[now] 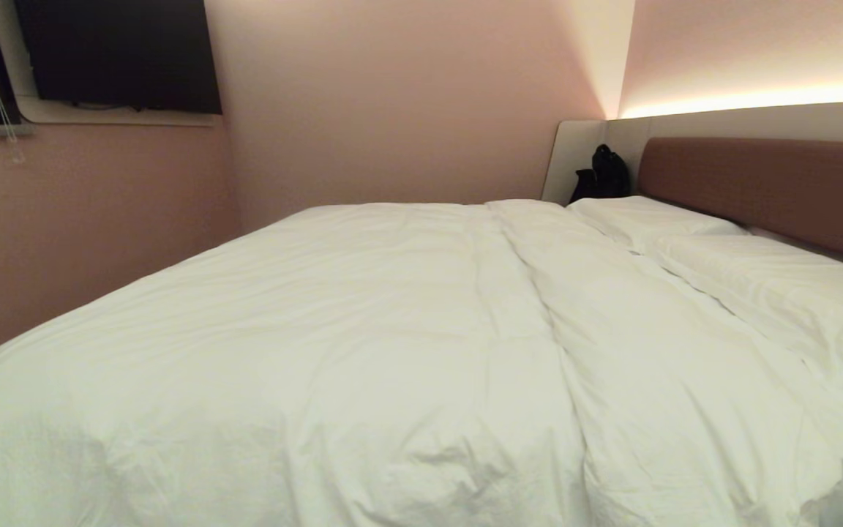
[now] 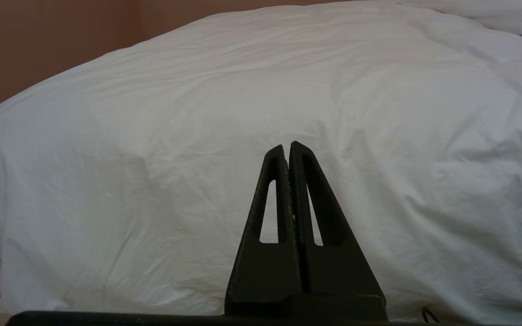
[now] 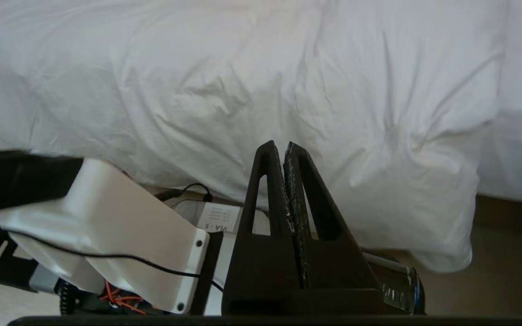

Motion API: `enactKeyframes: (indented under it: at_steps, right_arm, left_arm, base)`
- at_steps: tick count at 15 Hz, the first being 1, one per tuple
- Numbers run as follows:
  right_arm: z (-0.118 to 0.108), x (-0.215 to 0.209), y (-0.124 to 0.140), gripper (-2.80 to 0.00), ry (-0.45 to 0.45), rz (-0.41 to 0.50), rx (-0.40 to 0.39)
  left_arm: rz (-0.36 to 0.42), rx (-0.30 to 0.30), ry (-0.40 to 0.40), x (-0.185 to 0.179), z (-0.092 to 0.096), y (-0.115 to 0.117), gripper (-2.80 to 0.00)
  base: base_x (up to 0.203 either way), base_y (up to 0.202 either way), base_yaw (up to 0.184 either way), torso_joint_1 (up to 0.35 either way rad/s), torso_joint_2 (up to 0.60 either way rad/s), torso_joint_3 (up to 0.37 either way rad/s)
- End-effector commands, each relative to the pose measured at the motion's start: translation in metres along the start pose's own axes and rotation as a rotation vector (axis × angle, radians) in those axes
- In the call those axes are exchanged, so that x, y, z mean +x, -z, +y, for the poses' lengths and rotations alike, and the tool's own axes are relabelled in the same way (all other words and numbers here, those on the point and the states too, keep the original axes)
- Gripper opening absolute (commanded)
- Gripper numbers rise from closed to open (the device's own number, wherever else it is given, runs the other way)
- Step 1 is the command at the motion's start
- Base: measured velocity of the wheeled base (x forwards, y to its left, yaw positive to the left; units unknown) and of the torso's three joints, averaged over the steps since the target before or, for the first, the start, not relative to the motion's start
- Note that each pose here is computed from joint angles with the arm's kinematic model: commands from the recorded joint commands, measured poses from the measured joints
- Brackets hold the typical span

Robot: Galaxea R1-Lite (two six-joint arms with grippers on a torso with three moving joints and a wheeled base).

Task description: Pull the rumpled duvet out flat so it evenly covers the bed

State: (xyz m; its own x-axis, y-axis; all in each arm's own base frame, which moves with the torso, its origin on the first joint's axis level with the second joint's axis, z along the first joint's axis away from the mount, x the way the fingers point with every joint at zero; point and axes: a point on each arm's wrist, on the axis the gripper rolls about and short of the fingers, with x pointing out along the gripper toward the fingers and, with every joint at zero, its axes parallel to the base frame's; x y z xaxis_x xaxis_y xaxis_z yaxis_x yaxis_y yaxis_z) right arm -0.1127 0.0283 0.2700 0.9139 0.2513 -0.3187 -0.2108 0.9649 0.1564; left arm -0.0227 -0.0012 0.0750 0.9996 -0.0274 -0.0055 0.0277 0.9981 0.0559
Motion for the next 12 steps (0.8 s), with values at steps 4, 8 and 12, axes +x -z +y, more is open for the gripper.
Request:
enactKeyframes:
  at_steps: [4,8,12]
  right_arm:
    - [-0.013,-0.041,0.037,-2.8,-0.088,-0.164,-0.108]
    - [-0.017,-0.039,0.073,-2.8,-0.041,-0.326,-0.152]
    - [-0.021,-0.035,0.083,-2.8,0.051,-0.445,-0.15]
  left_arm:
    - [0.001,0.001,0.0,0.0,0.0,0.0,-2.8]
    - [0.001,0.001,0.0,0.0,0.0,0.0,-2.8]
    - [0.001,0.001,0.0,0.0,0.0,0.0,-2.8]
  base:
    - [0.0,0.0,0.0,0.0,0.0,0.0]
    - [0.0,0.0,0.0,0.0,0.0,0.0]
    - [0.0,0.0,0.0,0.0,0.0,0.0]
